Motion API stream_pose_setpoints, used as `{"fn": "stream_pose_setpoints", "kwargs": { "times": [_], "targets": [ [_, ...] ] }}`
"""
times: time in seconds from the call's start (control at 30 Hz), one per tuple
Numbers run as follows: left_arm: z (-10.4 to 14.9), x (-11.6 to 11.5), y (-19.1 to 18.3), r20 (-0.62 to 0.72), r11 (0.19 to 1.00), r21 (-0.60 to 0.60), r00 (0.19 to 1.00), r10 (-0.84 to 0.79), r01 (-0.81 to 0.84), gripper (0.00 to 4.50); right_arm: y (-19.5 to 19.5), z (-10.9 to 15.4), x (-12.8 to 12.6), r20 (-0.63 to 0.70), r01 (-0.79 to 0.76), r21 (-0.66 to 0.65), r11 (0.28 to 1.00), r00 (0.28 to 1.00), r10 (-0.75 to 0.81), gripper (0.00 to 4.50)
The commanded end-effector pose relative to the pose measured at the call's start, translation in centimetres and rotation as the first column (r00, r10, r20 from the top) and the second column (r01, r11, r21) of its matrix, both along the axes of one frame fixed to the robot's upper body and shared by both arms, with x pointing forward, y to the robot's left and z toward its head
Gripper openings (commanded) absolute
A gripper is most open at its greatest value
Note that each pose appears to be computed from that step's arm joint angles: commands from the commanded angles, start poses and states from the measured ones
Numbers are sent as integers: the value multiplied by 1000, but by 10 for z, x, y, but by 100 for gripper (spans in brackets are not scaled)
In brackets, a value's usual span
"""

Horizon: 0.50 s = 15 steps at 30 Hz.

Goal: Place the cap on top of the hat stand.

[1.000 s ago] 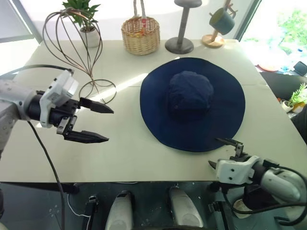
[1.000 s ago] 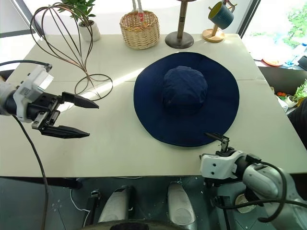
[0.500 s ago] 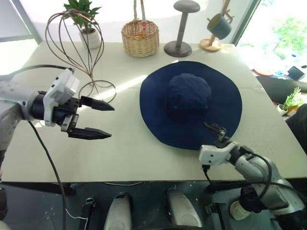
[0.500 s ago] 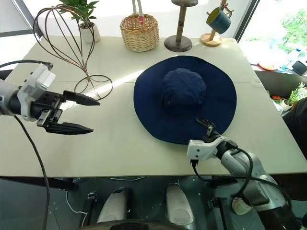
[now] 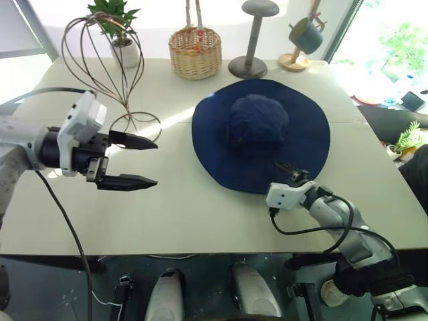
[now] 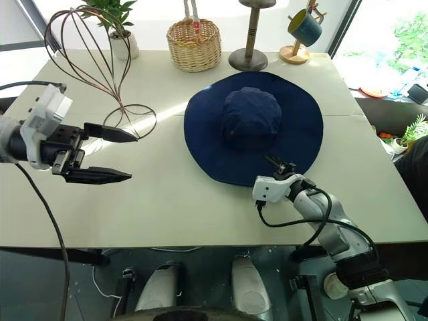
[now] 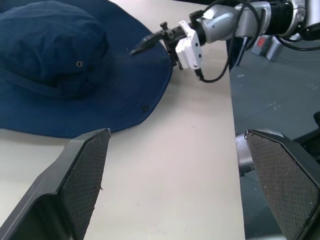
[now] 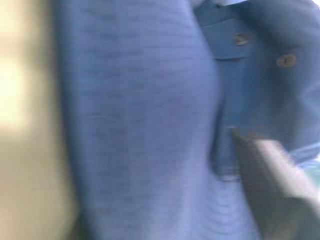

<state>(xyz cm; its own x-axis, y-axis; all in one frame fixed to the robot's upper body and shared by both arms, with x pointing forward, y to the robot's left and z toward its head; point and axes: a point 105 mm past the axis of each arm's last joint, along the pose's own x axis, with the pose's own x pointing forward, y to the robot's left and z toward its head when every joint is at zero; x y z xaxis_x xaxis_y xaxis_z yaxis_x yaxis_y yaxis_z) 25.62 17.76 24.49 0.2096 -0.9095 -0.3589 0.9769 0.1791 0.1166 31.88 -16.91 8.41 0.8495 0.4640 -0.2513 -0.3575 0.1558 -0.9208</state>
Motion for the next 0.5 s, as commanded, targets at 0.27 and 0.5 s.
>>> {"fn": "stream_pose_setpoints", "kwargs": {
  "times": [0.27,0.5],
  "targets": [
    [12,-6,9,57,994,-47,994,96,-94,450,7,43,-10,-61,-55,164,985,996,66,2],
    [27,-4,26,102,971,-107,969,223,-212,450,13,137,-6,-79,-101,502,859,984,162,2]
  ]
}}
